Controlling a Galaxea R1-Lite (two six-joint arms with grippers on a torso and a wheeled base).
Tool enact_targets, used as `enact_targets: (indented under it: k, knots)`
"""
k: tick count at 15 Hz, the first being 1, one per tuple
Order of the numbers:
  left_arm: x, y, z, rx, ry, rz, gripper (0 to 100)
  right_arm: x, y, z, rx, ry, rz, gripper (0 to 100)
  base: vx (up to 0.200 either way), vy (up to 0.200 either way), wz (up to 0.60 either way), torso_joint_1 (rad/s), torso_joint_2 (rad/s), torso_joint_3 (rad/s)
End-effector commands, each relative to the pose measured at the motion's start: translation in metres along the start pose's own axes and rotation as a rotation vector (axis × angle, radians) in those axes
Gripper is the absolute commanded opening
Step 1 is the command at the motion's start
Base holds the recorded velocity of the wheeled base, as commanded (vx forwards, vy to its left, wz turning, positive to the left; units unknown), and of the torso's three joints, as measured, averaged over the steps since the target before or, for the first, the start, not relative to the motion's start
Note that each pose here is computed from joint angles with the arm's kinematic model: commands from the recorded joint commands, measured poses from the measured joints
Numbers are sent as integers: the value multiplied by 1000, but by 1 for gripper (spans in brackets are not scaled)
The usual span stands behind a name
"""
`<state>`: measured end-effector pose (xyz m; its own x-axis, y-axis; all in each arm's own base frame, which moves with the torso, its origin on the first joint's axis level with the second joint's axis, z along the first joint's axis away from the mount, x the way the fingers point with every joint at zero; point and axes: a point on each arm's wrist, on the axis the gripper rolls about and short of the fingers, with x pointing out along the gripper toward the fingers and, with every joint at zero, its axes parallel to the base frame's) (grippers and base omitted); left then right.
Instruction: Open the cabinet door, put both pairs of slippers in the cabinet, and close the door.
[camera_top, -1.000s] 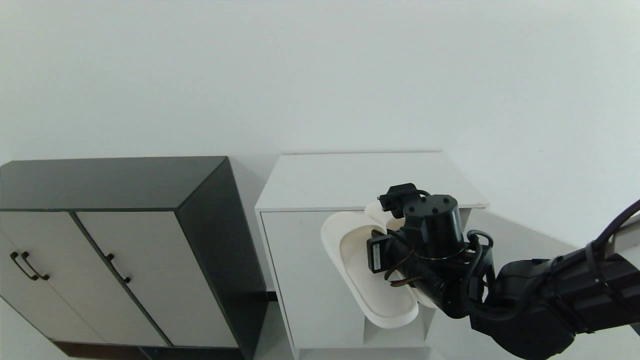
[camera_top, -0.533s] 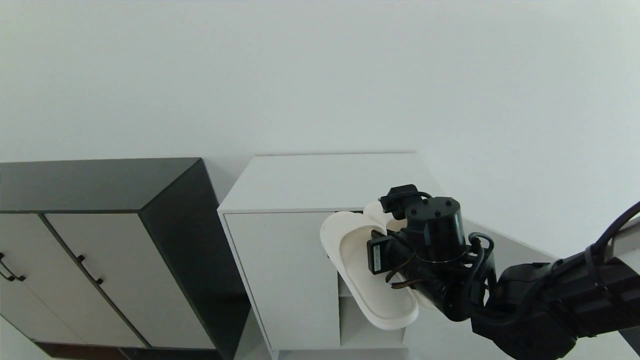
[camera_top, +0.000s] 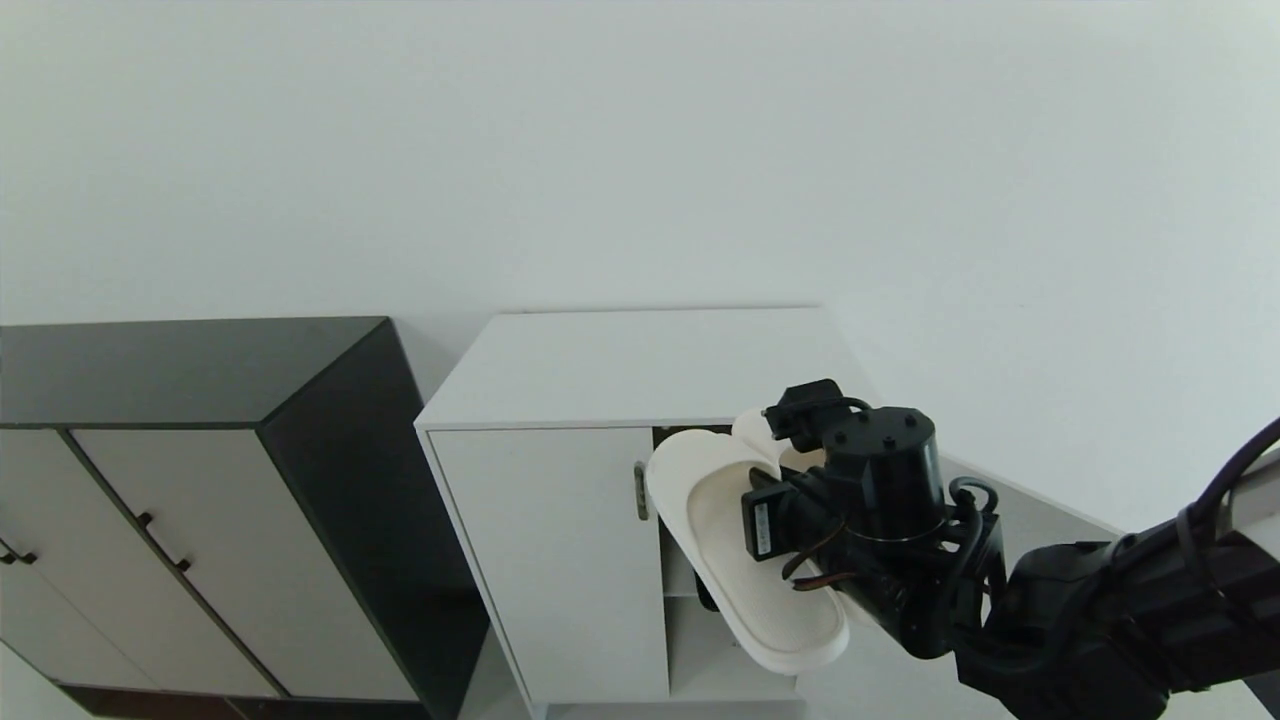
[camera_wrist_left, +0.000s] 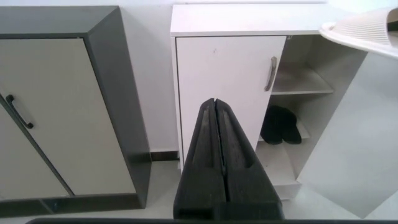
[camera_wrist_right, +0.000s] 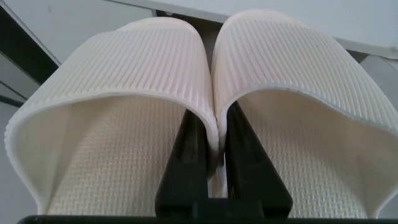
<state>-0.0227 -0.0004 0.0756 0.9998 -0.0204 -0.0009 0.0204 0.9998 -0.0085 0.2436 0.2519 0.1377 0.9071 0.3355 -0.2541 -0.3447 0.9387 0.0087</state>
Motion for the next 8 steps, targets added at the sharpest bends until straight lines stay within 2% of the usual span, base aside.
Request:
enact_targets:
  k: [1, 4, 8]
  knots:
    - [0, 0, 0, -1, -1, -1, 0, -1, -4, -4, -11, 2, -9, 0, 0, 0, 0, 0, 0, 0]
    - [0, 0, 0, -1, -1, -1, 0, -2, -5, -7, -27, -2, -9, 0, 0, 0, 0, -11, 17, 14]
    - [0, 0, 0, -4, -1, 0, 0, -2, -5, -9, -31, -6, -7, 0, 0, 0, 0, -192, 447, 253]
